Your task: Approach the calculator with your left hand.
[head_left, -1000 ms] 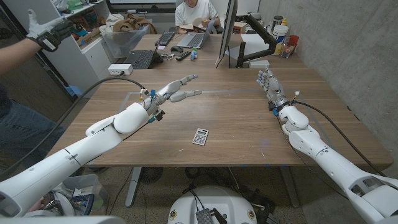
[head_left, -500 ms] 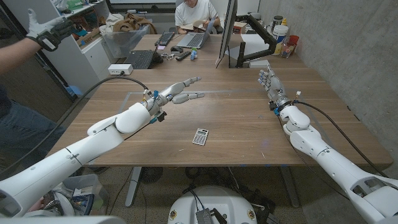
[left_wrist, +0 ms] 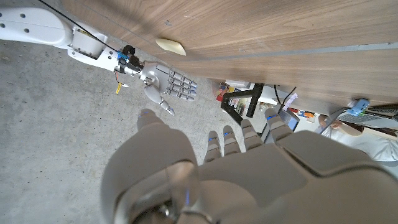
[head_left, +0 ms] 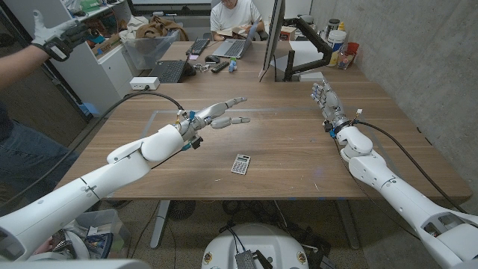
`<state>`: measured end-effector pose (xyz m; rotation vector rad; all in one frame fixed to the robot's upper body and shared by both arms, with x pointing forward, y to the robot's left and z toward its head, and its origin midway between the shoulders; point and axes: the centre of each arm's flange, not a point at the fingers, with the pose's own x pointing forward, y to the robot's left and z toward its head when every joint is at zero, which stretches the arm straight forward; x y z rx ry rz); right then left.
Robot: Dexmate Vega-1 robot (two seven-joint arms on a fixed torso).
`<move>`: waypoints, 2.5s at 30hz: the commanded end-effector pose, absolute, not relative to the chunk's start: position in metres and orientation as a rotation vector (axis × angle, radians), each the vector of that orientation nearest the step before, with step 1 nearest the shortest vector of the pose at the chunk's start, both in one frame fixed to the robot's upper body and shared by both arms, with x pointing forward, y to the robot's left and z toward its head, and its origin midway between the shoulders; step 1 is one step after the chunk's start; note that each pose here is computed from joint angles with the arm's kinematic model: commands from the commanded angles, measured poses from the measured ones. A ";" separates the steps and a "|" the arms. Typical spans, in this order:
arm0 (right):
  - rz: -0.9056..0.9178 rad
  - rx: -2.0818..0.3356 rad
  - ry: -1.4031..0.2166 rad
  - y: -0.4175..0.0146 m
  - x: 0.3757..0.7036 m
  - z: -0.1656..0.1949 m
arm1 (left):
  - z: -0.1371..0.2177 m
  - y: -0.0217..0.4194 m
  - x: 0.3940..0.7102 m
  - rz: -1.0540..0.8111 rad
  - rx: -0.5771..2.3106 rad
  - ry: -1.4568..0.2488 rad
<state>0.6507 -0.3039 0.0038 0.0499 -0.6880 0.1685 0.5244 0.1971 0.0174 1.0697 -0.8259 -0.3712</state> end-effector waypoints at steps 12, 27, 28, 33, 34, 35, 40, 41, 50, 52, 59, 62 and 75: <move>0.176 0.043 -0.694 -0.301 0.652 0.009 | 0.000 0.195 0.523 -0.422 1.148 -0.761; 0.188 0.043 -0.696 -0.298 0.656 0.012 | -0.005 0.188 0.521 -0.456 1.191 -0.739; 0.188 0.042 -0.696 -0.298 0.656 0.012 | -0.006 0.188 0.520 -0.457 1.193 -0.737; 0.189 0.043 -0.698 -0.298 0.657 0.014 | -0.009 0.187 0.520 -0.460 1.191 -0.730; 0.190 0.041 -0.698 -0.298 0.657 0.014 | -0.010 0.186 0.519 -0.461 1.192 -0.730; 0.190 0.042 -0.698 -0.298 0.657 0.014 | -0.010 0.186 0.519 -0.463 1.193 -0.730; 0.191 0.044 -0.701 -0.298 0.657 0.015 | -0.013 0.185 0.514 -0.470 1.209 -0.724; 0.191 0.043 -0.701 -0.298 0.657 0.015 | -0.014 0.185 0.513 -0.471 1.211 -0.722; 0.190 0.042 -0.702 -0.297 0.657 0.016 | -0.024 0.185 0.509 -0.480 1.245 -0.704; 0.189 0.044 -0.703 -0.298 0.656 0.016 | -0.025 0.186 0.507 -0.478 1.252 -0.702; 0.190 0.045 -0.701 -0.297 0.656 0.016 | -0.029 0.190 0.504 -0.482 1.271 -0.678; 0.191 0.043 -0.701 -0.297 0.657 0.016 | -0.033 0.191 0.504 -0.485 1.279 -0.666; 0.181 0.015 -0.694 -0.297 0.657 0.016 | -0.040 0.197 0.501 -0.482 1.327 -0.619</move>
